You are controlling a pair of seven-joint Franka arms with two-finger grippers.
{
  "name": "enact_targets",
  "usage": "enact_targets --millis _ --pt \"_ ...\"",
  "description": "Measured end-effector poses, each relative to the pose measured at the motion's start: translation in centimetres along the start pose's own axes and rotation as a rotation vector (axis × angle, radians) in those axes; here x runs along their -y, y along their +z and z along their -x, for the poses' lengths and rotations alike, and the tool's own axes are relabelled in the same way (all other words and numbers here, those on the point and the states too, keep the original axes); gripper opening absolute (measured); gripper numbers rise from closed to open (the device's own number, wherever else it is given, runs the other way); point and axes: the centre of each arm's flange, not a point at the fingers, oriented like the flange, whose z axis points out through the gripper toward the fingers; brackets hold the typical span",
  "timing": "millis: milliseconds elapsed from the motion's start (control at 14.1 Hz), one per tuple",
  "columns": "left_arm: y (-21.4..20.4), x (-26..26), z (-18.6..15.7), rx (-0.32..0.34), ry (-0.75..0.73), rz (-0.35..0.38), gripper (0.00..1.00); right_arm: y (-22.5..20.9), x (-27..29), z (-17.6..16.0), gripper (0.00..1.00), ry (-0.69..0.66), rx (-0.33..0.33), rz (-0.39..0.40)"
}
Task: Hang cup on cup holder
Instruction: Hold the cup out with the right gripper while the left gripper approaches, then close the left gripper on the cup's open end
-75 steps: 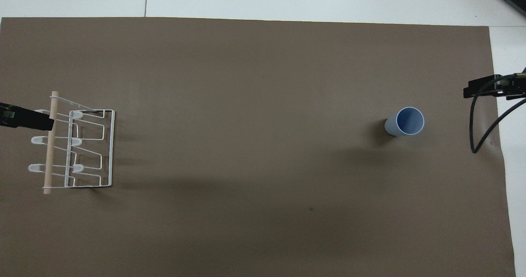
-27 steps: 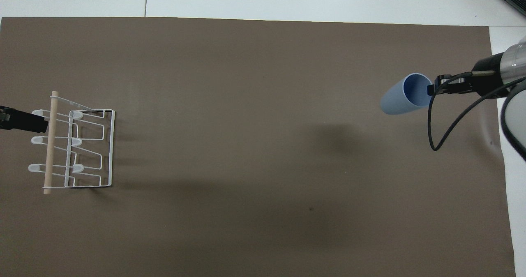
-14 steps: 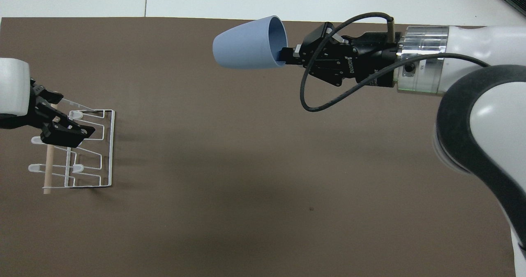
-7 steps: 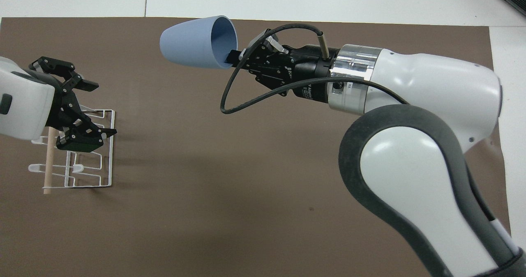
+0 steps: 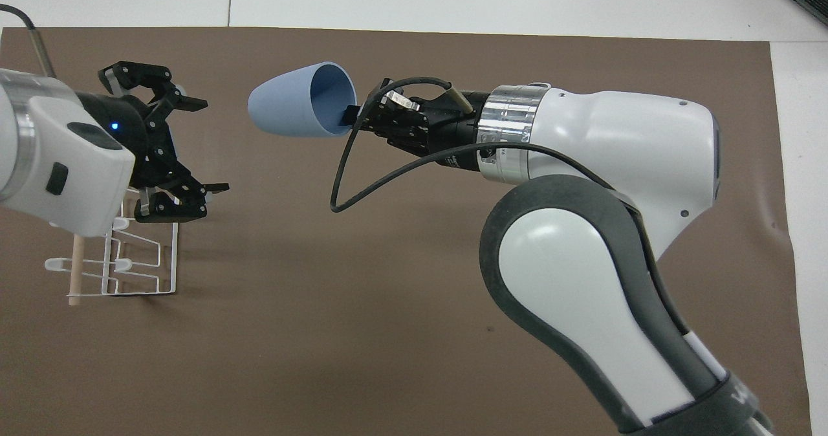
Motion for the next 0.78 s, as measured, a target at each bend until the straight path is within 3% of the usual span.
enact_targets --millis 213,781 --pt "1.5 0.2 -0.9 -0.046 -0.007 0.009 1.00 0.1 0.0 0.2 0.04 -0.045 0.016 0.044" --pt "7.0 1.4 -2.4 -0.133 -0.044 0.054 1.00 0.0 -0.1 0.1 0.04 -0.047 0.018 0.050"
